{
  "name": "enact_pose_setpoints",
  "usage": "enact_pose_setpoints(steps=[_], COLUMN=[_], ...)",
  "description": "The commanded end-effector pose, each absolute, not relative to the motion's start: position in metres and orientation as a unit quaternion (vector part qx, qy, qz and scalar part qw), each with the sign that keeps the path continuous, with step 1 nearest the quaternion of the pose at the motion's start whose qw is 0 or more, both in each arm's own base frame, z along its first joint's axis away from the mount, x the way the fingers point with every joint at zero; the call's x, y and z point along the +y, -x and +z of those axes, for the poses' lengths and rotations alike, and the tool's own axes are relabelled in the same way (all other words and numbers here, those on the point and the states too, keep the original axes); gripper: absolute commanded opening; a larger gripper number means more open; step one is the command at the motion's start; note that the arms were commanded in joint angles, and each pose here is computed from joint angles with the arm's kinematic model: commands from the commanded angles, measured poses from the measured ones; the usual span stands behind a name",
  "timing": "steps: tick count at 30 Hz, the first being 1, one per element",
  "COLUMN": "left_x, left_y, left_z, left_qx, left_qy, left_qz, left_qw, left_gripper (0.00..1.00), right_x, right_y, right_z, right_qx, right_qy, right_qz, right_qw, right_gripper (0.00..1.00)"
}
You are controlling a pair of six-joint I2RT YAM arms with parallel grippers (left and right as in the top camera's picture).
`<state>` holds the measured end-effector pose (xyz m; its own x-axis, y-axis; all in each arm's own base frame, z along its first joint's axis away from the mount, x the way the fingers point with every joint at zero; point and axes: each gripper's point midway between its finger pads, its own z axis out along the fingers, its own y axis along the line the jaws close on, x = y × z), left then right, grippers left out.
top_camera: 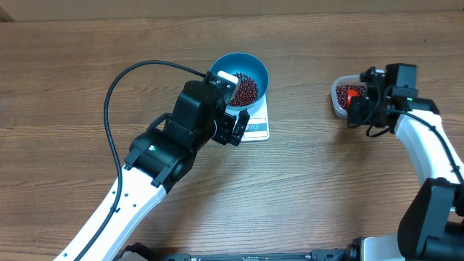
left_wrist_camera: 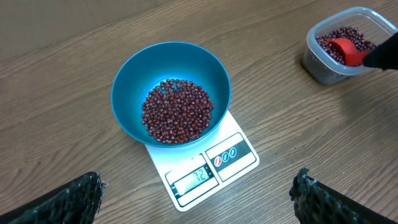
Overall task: Scoop item into bowl and weigh 150g on scale
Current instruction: 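Dip and drag the scoop through the red beans with the right gripper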
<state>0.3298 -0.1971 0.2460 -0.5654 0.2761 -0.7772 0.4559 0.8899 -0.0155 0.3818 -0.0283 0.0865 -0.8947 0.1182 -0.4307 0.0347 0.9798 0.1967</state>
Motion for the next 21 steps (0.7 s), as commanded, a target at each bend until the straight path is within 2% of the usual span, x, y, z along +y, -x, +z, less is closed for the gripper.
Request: enact_pose_setpoints(steps=[1, 8, 21], left_x=[-0.199, -0.199, -0.199], left_y=[-0.333, -0.333, -0.333], left_z=[0.255, 0.255, 0.255], left_qx=[0.873, 0.873, 0.873], left_qy=[-0.213, -0.213, -0.213], left_qz=[-0.112, -0.112, -0.112], left_qw=[0.425, 0.425, 0.425], left_gripper=[1.00, 0.99, 1.00], right_x=[-0.029, -0.050, -0.028], right_y=[-0.381, -0.375, -0.378], right_z=[0.091, 0.089, 0.072], right_qx=[0.958, 0.953, 0.938], right_qy=[-0.073, -0.108, -0.106], right_qz=[0.156, 0.174, 0.263], right_qw=[0.228, 0.224, 0.198], right_gripper=[0.04, 0.04, 0.04])
